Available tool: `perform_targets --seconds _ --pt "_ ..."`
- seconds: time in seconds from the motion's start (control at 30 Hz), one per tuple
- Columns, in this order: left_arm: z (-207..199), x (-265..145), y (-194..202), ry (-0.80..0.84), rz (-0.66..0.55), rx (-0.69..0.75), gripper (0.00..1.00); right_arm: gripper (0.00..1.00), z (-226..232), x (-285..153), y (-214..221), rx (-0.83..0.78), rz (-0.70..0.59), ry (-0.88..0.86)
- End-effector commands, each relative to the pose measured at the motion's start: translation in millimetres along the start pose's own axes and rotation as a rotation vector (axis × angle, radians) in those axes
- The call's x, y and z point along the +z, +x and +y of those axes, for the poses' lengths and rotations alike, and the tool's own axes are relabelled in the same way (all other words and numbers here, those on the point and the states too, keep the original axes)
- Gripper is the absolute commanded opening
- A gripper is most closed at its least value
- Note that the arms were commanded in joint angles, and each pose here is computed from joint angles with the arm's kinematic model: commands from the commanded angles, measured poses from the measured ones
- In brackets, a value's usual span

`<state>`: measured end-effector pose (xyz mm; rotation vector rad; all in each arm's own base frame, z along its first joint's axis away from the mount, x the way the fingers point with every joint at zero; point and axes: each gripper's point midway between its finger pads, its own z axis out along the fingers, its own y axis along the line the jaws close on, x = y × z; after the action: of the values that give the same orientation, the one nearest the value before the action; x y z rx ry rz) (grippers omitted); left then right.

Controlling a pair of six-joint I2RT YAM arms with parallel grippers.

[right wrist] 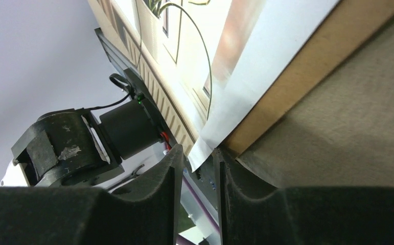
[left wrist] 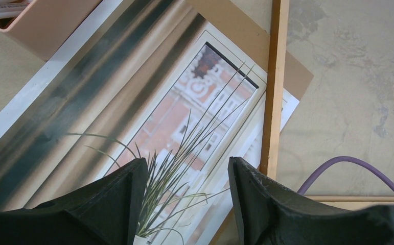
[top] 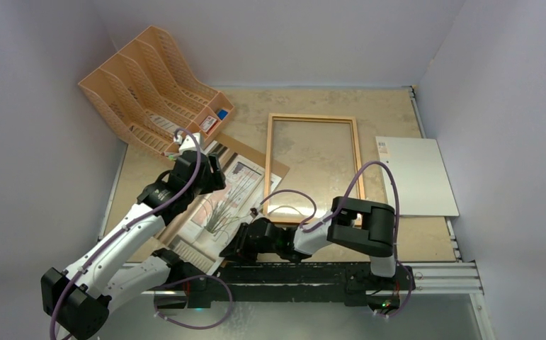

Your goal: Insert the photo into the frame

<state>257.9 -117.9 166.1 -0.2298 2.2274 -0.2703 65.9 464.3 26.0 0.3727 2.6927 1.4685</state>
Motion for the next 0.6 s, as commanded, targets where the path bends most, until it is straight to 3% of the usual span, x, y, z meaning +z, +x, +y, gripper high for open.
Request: perform_targets --seconds 0.0,0.33,0.57 --pt "-4.3 2.4 -5.2 0.017 -0.023 -0.013 0.62 0.33 -6.6 7.5 -5.1 -0.001 -0.032 0.017" --pt "-7.3 0.0 -12.2 0.022 -0.039 -0.016 0.62 0.38 16.2 1.1 -32.4 0.020 -0.187 -0.080" --pt "-10.6 -0.2 -18.0 0.026 -0.046 -0.014 0.62 0.36 1.3 -0.7 -50.2 0.127 -0.288 0.018"
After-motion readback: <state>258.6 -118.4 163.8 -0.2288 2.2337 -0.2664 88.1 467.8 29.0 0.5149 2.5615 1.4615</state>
